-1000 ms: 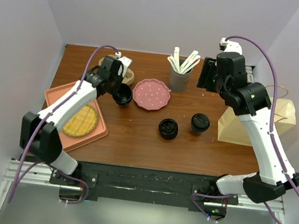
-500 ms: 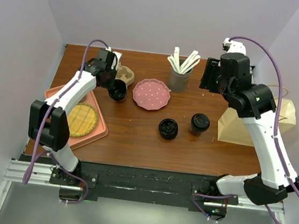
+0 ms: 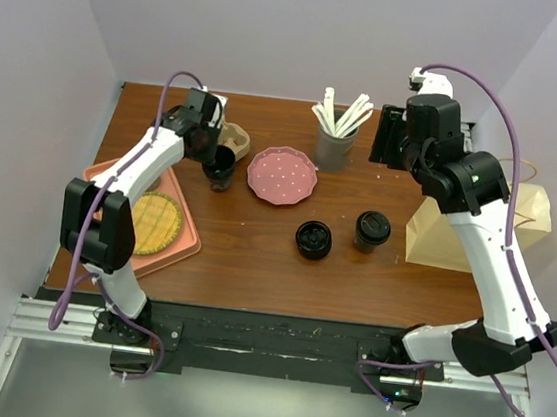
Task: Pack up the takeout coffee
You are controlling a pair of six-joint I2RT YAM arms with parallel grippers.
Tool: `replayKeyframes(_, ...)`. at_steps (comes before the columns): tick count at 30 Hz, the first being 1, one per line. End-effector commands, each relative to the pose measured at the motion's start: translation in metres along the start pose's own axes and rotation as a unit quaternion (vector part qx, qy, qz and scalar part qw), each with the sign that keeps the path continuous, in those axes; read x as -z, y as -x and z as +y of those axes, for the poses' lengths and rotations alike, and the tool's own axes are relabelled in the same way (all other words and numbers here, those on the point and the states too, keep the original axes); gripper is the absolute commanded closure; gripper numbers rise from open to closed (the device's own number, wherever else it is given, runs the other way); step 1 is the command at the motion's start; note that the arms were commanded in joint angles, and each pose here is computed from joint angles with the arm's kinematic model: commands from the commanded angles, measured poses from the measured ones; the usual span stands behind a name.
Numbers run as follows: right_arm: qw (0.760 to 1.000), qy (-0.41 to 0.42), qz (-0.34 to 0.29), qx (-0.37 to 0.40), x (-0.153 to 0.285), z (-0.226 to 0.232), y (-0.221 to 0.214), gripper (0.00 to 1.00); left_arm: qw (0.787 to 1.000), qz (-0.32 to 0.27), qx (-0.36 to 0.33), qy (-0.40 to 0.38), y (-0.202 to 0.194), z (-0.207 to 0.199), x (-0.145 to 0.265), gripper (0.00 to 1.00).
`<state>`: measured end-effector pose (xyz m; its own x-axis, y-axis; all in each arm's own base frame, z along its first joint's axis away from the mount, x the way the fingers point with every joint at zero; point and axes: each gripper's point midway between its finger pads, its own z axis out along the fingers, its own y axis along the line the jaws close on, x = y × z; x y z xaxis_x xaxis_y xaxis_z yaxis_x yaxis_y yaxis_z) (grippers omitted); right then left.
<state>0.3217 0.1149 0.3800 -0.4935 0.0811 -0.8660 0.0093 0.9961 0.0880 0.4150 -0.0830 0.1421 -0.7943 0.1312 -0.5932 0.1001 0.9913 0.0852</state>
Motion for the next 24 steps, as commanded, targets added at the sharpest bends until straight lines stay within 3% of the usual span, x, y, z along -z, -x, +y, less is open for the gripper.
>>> replayKeyframes(1, 1.000, -0.012, -0.024, -0.006, 0.003, -0.005, 0.016, 0.39, 0.999, -0.027, 0.024, -0.003, 0.026, -0.001, 0.011, 0.62)
replayKeyframes(5, 0.999, -0.040, -0.021, -0.015, 0.003, -0.012, 0.018, 0.40, 0.998, -0.056, 0.036, -0.010, 0.050, -0.001, 0.032, 0.55)
replayKeyframes(8, 0.994, -0.104, -0.028, -0.010, 0.009, -0.036, 0.032, 0.41, 0.993, -0.093, 0.073, -0.019, 0.076, -0.002, 0.059, 0.46)
replayKeyframes(10, 0.991, -0.132, -0.034, -0.008, 0.018, -0.052, 0.042, 0.41, 0.988, -0.112, 0.099, -0.040, 0.090, -0.008, 0.077, 0.29)
replayKeyframes(14, 0.981, -0.194, -0.007, 0.015, 0.024, -0.087, 0.035, 0.41, 0.982, -0.111, 0.119, -0.091, 0.082, -0.024, 0.098, 0.20)
replayKeyframes(15, 0.977, -0.212, 0.010, 0.019, 0.027, -0.101, 0.028, 0.41, 0.978, -0.119, 0.128, -0.117, 0.080, -0.031, 0.114, 0.14)
replayKeyframes(16, 0.975, -0.220, 0.018, 0.018, 0.028, -0.108, 0.023, 0.41, 0.976, -0.118, 0.134, -0.128, 0.076, -0.036, 0.119, 0.02)
replayKeyframes(24, 0.961, -0.269, 0.068, -0.012, 0.017, -0.157, -0.006, 0.39, 0.952, -0.130, 0.128, -0.247, 0.044, -0.088, 0.171, 0.00)
